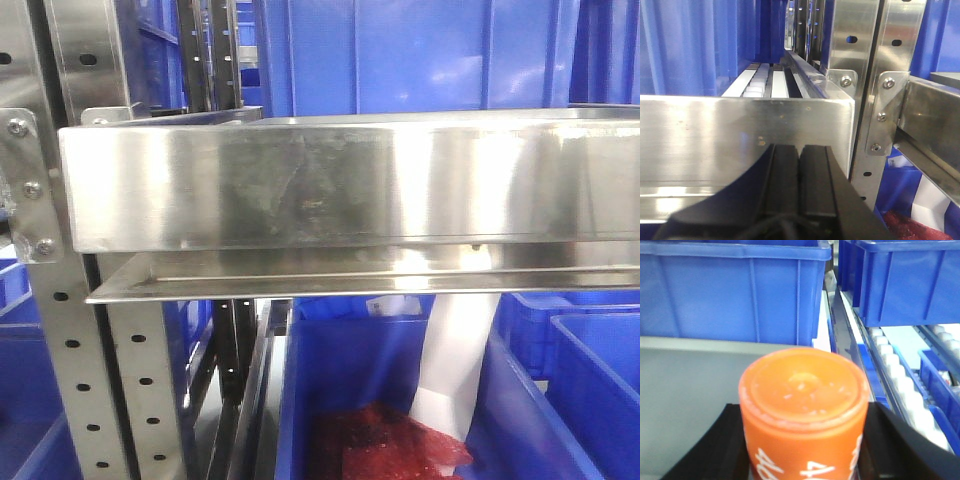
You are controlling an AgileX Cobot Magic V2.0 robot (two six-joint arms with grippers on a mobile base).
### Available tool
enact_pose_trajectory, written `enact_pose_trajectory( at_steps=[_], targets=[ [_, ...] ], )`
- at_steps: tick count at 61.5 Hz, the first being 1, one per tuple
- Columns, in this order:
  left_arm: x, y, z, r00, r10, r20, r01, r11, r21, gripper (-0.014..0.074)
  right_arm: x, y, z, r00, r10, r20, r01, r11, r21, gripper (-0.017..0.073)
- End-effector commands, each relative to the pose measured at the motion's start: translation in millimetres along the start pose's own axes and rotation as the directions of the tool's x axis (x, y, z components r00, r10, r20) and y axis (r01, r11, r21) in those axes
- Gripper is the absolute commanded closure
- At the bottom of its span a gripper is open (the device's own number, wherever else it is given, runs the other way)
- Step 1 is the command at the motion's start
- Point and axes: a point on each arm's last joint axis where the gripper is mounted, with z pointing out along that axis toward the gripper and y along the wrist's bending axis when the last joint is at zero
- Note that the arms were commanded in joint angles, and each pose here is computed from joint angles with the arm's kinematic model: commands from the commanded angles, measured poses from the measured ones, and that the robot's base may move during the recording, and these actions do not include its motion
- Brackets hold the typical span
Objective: Grab orange capacitor from left shelf to right conveyor
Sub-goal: 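Withdraw the right gripper holding the cylinder back from the shelf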
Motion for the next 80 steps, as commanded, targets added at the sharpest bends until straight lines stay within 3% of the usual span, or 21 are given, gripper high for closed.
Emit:
enact_pose_trajectory(
  at_steps=[1, 27, 80],
  targets=[
    [-10, -0.1, -1, 0.995, -0.004, 0.104, 0.003, 1.0, 0.004, 0.072, -8, -0.9, -26, 0.991, -0.026, 0.132, 0.024, 1.0, 0.015, 0.0489],
    [-10, -0.1, -1, 0.995, -0.004, 0.104, 0.003, 1.0, 0.004, 0.072, 14, 1.0, -102, 0.967, -0.03, 0.251, 0.028, 1.0, 0.011, 0.0489],
    [-10, -0.1, -1, 0.995, -0.004, 0.104, 0.003, 1.0, 0.004, 0.072, 14, 1.0, -105, 0.962, -0.03, 0.272, 0.028, 1.0, 0.012, 0.0489]
  ],
)
